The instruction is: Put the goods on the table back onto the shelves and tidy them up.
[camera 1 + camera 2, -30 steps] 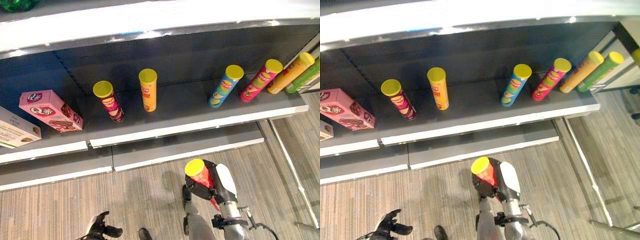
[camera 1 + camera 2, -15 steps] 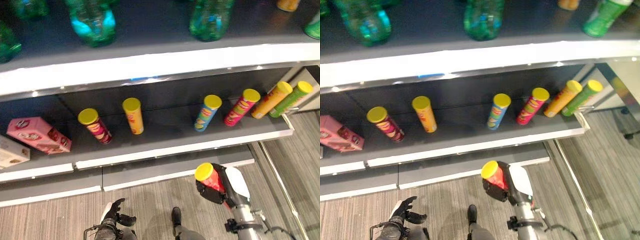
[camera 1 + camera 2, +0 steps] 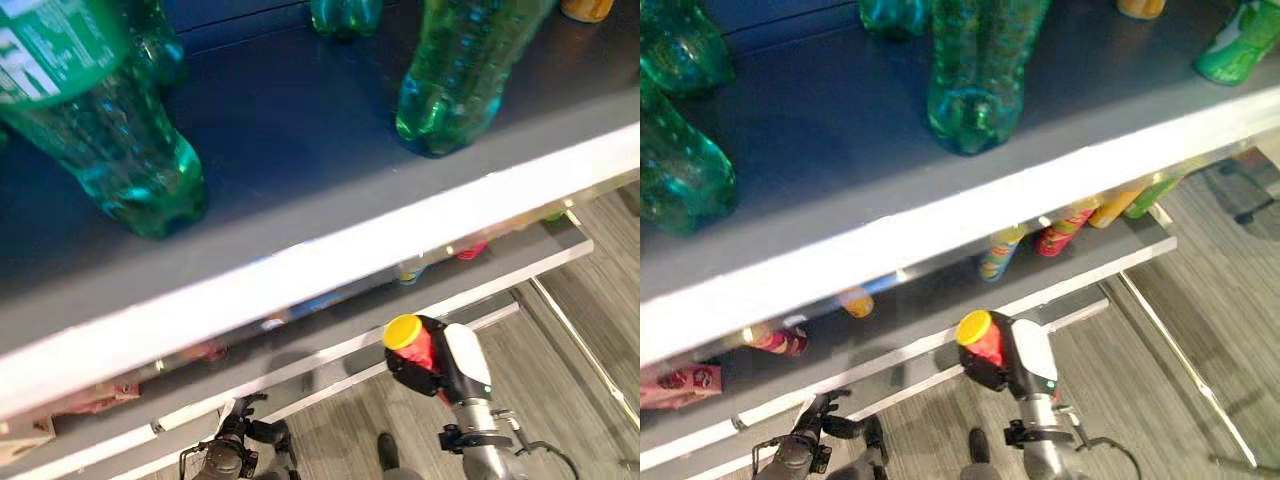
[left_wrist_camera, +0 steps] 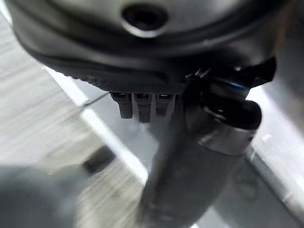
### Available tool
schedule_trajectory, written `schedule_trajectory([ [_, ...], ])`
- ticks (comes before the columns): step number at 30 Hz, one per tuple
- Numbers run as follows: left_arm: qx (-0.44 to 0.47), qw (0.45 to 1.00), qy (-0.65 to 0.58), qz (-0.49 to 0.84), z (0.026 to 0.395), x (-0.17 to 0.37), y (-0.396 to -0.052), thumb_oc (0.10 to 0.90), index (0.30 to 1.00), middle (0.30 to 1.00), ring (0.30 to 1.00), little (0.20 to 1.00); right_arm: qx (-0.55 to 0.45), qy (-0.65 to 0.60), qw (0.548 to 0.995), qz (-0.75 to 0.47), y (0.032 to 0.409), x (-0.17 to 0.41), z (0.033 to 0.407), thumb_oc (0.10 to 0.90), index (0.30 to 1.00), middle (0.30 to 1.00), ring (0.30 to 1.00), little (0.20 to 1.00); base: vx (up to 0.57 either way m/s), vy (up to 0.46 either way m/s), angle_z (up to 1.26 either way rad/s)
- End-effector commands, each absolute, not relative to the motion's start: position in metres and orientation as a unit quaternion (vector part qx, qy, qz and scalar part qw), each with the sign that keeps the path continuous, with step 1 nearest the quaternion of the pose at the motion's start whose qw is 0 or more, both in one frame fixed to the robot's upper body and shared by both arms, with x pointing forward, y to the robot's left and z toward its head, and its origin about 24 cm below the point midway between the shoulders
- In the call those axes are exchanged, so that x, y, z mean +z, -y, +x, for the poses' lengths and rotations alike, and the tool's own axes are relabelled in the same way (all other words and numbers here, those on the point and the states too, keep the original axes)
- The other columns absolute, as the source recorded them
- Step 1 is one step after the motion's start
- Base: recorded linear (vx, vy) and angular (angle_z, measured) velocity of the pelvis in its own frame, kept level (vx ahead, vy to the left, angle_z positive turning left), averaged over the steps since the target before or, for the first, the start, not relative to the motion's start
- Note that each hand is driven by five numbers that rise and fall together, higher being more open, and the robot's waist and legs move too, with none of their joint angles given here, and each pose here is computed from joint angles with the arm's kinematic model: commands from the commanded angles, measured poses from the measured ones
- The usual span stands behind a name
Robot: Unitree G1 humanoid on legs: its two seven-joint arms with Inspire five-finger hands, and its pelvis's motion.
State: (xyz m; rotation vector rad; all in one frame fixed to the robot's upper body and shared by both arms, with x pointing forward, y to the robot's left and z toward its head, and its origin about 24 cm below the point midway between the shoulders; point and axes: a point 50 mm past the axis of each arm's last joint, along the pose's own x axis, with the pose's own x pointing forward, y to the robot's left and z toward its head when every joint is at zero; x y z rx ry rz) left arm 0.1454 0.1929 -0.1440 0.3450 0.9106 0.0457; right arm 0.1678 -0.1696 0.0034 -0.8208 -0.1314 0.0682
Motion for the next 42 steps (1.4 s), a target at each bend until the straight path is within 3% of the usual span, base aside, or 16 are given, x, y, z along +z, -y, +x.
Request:
schedule_trajectory([
  [1,0.081,0.883,-0.43,0.17,0.146,-0.139,-0.22,0.8,0.9,0.9,0.9,0.9,-0.014,0.178,0.907,-0.382,0.172,0.046,0.186,0.4,0.3,0.3,0.3,0.3,-0.02,-0.071,0.41],
  [15,0.025,0.893,-0.4,0.206,0.154,-0.135,-0.207,0.8,0.9,0.9,0.9,0.9,0.02,0.183,0.904,-0.387,0.172,0.045,0.183,0.4,0.3,0.3,0.3,0.3,-0.09,-0.146,0.09],
  [25,-0.007,0.887,-0.401,0.231,0.158,-0.136,-0.201,0.8,0.9,0.9,0.9,0.9,-0.004,0.163,0.908,-0.385,0.182,0.041,0.182,0.4,0.3,0.3,0.3,0.3,-0.06,0.107,0.57],
  [30,-0.031,0.885,-0.385,0.261,0.16,-0.132,-0.205,0.8,0.9,0.9,0.9,0.9,-0.018,0.167,0.914,-0.368,0.175,0.041,0.184,0.4,0.3,0.3,0.3,0.3,-0.05,0.213,0.28],
  [42,0.007,0.878,-0.386,0.285,0.161,-0.127,-0.233,0.8,0.9,0.9,0.9,0.9,-0.012,0.175,0.919,-0.353,0.159,0.038,0.187,0.4,0.3,0.3,0.3,0.3,-0.11,0.126,-0.31],
])
